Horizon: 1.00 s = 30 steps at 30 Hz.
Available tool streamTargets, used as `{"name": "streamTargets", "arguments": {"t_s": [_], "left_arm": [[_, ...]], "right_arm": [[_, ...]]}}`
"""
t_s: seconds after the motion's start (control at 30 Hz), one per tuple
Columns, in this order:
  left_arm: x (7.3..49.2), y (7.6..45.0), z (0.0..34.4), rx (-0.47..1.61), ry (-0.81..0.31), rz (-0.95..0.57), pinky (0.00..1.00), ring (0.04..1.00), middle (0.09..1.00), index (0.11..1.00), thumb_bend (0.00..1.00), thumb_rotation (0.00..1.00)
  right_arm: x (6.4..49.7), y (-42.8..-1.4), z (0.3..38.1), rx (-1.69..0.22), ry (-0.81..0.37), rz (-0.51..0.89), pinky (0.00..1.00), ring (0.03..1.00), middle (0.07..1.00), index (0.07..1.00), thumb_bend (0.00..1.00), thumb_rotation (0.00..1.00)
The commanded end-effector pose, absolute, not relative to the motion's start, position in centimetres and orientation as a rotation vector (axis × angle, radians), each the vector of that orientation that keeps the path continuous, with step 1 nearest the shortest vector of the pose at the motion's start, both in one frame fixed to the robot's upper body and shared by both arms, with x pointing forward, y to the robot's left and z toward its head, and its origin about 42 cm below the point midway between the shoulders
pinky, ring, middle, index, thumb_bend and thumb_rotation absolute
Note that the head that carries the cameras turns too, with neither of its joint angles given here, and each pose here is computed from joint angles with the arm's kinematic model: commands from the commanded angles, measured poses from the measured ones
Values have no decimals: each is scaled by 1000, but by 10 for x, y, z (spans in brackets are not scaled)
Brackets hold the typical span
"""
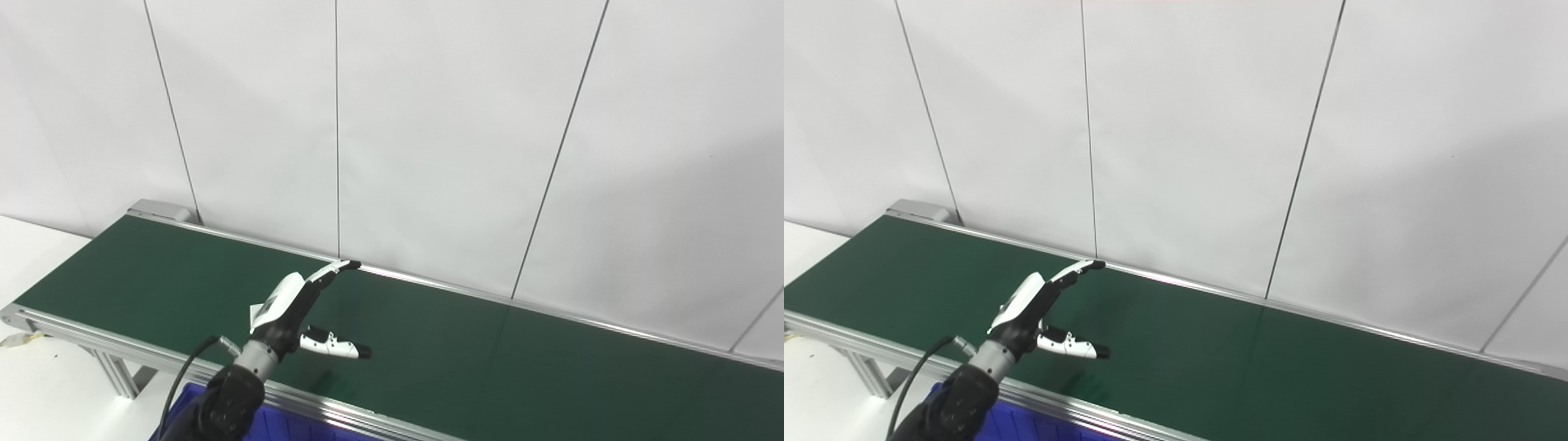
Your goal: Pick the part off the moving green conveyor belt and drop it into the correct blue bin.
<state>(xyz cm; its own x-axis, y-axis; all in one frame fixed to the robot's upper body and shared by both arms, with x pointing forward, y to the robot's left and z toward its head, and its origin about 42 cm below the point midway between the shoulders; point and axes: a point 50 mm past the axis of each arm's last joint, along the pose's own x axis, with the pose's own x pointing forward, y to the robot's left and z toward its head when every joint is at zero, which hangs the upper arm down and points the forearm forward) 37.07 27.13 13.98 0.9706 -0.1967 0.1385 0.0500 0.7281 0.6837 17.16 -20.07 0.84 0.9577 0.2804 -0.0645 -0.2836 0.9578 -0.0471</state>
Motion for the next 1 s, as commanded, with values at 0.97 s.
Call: {"name": "streamTargets", "arguments": {"t_s": [0.97], "left_arm": [[412,323,153,1134,36,-81,1000,999,975,948,913,130]], "right_arm": [[177,-194,18,-41,-29,290,754,826,838,895,965,287]]}}
